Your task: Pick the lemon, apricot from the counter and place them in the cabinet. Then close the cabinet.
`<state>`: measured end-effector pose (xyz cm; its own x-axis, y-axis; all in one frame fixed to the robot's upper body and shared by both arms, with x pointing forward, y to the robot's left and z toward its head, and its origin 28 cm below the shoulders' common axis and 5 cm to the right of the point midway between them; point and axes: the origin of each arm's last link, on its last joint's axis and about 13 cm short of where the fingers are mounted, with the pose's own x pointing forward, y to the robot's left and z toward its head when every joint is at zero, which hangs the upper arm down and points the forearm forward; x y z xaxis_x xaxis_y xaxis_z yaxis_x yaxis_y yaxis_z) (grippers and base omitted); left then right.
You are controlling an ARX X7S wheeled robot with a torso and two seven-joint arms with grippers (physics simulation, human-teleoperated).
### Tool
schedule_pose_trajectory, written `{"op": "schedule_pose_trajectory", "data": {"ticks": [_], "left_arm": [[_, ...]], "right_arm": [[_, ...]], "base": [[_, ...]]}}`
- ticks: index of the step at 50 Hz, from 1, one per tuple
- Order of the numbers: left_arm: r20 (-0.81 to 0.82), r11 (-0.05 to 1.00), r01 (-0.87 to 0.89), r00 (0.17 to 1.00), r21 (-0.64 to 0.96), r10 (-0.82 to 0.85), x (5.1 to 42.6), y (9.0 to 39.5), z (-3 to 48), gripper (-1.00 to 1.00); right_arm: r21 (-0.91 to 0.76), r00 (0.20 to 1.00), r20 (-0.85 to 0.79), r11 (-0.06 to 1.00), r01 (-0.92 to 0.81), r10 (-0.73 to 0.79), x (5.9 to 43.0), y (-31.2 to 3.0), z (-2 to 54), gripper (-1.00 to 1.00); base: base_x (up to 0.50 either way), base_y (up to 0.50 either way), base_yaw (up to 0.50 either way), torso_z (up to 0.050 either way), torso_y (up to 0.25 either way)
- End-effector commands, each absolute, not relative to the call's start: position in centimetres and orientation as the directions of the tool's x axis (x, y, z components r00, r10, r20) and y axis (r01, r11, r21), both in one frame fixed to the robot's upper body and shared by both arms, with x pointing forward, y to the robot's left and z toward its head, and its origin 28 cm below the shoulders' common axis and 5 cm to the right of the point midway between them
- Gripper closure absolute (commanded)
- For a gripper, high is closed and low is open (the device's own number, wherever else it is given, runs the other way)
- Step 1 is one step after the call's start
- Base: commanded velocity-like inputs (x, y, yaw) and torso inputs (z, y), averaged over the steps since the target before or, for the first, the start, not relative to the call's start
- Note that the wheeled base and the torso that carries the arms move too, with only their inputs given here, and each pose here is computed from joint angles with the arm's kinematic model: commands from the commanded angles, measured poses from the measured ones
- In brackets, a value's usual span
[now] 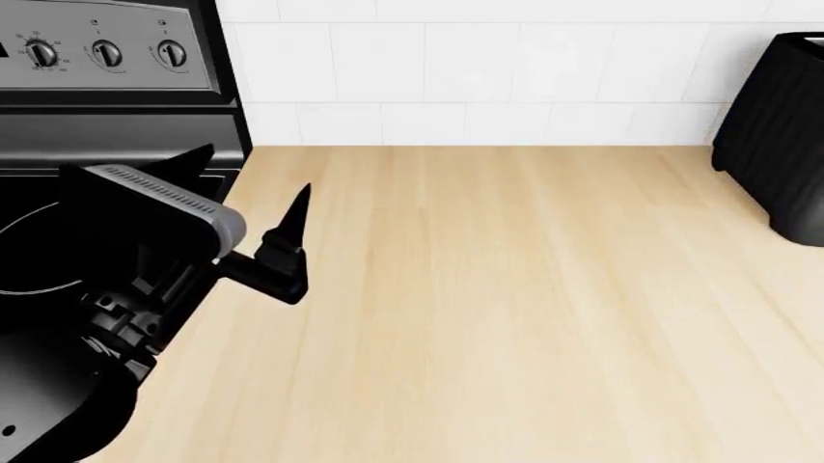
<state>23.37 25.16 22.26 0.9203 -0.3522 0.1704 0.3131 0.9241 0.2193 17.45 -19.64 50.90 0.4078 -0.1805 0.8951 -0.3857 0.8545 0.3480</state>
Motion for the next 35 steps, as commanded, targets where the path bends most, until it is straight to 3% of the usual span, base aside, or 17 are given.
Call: {"op": "schedule_pose_trajectory", "data": {"ticks": [1,35], "left_arm": [[0.172,0.923,0.315,0.919,0.220,-0.355,23.3,25.1,22.4,-1.00],[0.180,0.920,0.327,0.913,0.217,-0.367,23.4,24.9,22.6,-1.00]], "right_arm": [[0.281,0.485,0.871,0.886,-0.369,-0.075,19.2,-17.4,52.0,-1.00],[-0.019,0.580,0.794,0.962,-0.272,0.180,22.9,-10.2,54.5,-1.00]], "base": [[0.00,0.00,0.00,0.000,0.000],[0.00,0.00,0.00,0.001,-0.003]]}}
